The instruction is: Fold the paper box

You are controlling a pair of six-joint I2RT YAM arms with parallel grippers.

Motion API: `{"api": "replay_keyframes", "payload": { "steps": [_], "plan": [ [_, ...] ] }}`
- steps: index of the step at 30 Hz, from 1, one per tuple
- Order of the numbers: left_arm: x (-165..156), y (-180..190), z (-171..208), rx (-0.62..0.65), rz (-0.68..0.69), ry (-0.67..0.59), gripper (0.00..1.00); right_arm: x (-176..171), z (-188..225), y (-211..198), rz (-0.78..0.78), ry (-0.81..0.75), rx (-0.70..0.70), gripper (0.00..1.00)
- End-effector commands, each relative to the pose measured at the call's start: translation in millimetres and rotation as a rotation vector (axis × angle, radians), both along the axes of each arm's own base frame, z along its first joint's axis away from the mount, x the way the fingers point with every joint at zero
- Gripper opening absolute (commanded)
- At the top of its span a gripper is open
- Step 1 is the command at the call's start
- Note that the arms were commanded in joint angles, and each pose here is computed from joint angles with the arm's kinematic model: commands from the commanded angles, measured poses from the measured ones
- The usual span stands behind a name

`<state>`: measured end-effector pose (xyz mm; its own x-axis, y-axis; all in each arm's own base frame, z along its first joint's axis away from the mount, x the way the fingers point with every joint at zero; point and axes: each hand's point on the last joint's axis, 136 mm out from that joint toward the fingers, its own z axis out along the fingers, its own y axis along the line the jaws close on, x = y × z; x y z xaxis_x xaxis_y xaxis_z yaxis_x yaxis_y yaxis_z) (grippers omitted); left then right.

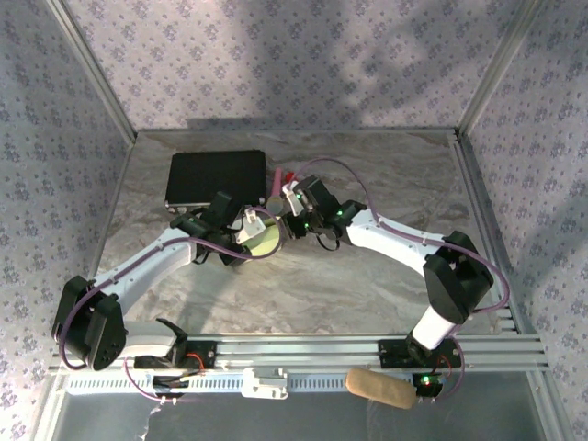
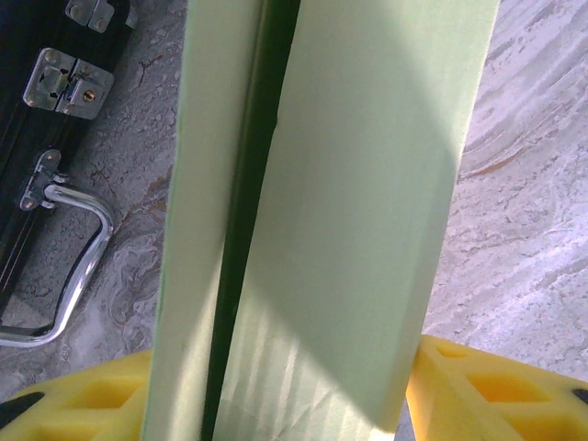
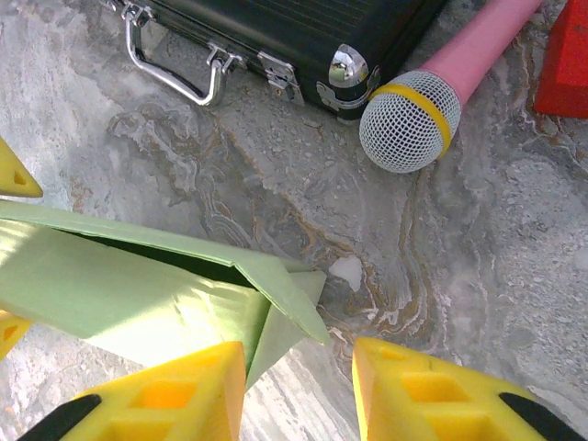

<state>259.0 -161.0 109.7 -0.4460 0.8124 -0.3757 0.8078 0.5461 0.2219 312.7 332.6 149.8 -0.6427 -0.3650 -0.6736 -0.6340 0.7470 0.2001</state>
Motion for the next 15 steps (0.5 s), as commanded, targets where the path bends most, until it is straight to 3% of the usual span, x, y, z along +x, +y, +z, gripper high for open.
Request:
{"api": "replay_keyframes", "payload": {
  "steps": [1, 15],
  "plan": [
    [1, -2, 8, -0.017, -0.008, -0.032, 0.58, 1, 11, 3, 0.05, -0.029, -0.033, 0.36],
    [1, -3, 6, -0.014, -0.014, -0.03, 0.58, 14, 4, 7, 0.125, -0.005, -0.058, 0.34]
  ]
}}
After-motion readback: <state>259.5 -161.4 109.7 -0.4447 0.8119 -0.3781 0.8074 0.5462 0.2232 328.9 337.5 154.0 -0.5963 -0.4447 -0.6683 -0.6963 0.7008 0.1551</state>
